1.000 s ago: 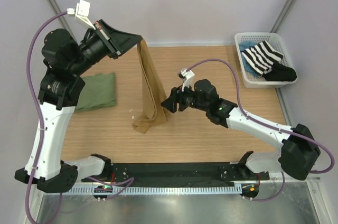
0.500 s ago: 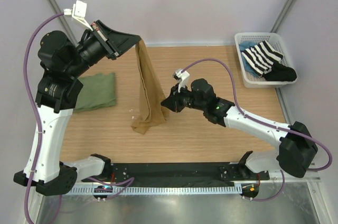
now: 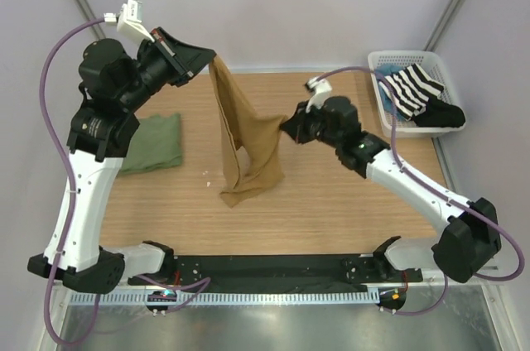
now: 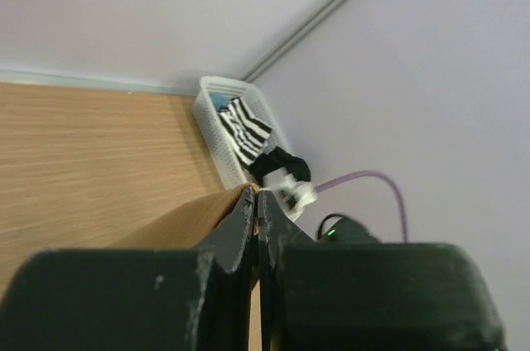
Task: Fold and stack the tank tops
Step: Flatten the tank top out
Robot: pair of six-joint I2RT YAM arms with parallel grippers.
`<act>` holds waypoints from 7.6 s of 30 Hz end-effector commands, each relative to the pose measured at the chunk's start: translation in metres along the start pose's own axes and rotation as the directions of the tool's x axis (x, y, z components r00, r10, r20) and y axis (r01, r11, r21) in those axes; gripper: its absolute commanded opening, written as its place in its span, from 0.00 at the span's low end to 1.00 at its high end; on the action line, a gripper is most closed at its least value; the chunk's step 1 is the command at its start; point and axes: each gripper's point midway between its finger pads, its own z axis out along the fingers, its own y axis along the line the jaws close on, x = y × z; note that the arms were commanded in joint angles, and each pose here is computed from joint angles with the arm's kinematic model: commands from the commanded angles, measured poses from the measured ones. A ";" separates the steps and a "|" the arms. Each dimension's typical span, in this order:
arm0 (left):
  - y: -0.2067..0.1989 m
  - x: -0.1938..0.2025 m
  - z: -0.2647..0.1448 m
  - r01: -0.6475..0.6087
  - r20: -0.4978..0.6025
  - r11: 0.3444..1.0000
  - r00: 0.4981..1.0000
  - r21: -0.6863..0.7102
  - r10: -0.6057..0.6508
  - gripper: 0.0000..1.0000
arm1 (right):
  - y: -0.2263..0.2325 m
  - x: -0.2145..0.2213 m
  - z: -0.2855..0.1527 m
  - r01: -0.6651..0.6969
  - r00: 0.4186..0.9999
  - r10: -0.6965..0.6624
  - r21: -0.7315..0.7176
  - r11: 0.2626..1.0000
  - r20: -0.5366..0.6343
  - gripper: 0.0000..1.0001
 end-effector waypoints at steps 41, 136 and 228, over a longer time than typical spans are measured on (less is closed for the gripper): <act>0.194 0.108 0.061 0.055 -0.102 0.974 0.992 -0.220 -0.079 0.00 | -0.110 -0.096 -0.021 -0.176 0.984 0.170 0.185 0.967 0.047 0.01; 0.306 0.405 -0.043 -0.234 -0.551 0.679 0.780 -0.696 -0.297 0.00 | -0.238 0.126 -0.080 -0.376 0.835 0.549 0.754 0.539 0.023 0.47; 0.345 0.353 -0.108 -0.033 -0.436 0.689 0.796 -0.724 -0.420 0.02 | -0.158 0.194 -0.064 -0.293 0.816 0.543 0.666 0.686 -0.201 0.55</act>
